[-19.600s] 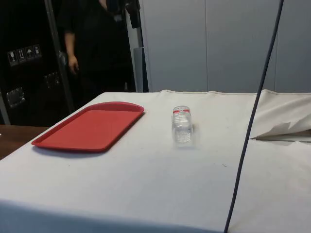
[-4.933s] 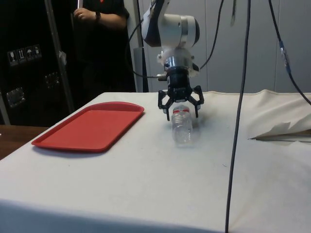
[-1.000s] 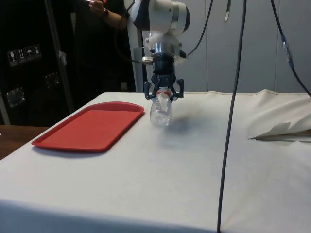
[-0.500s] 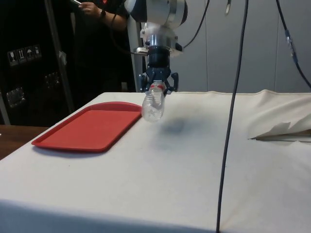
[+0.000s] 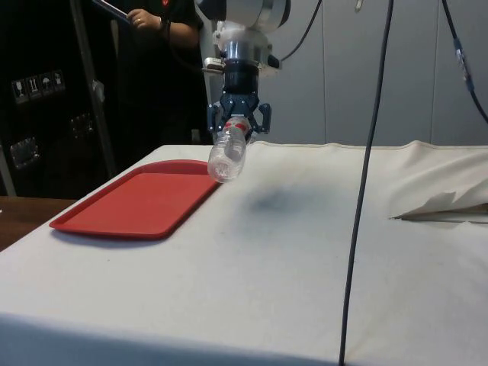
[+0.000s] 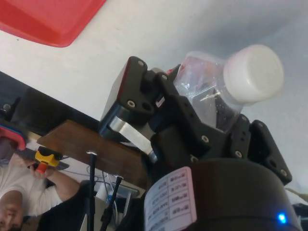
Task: Place the bottle upright on the tray.
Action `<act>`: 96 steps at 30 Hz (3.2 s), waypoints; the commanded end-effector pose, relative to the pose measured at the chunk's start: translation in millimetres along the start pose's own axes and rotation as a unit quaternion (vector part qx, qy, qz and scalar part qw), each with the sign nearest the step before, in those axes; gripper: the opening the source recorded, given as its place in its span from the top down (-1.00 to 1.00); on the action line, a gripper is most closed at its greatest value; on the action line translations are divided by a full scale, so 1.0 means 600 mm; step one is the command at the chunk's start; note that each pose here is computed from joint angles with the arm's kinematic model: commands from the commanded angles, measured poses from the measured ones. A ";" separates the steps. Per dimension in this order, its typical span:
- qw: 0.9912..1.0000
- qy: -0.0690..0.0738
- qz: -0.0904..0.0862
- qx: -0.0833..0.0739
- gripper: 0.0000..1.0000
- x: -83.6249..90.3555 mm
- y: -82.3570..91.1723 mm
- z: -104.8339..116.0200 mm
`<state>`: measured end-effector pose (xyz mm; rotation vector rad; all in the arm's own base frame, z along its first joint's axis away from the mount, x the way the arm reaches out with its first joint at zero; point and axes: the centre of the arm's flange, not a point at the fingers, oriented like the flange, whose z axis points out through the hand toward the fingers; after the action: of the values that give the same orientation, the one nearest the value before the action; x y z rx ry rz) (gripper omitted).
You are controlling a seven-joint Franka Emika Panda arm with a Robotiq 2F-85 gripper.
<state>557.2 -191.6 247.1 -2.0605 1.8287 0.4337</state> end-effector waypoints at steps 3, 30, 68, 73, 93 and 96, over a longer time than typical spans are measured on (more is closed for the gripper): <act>1.000 0.011 0.004 0.006 0.76 -0.009 -0.007 -0.011; 0.997 0.069 0.020 0.033 0.76 -0.048 -0.053 -0.059; 0.985 0.162 0.040 0.050 0.76 -0.097 -0.131 -0.116; 0.982 0.177 0.043 0.051 0.76 -0.107 -0.142 -0.127; 0.973 0.222 0.047 0.049 0.76 -0.137 -0.177 -0.151; 0.969 0.235 0.050 0.051 0.76 -0.144 -0.188 -0.150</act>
<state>657.3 -144.6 372.2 -2.1427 2.1612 -0.1302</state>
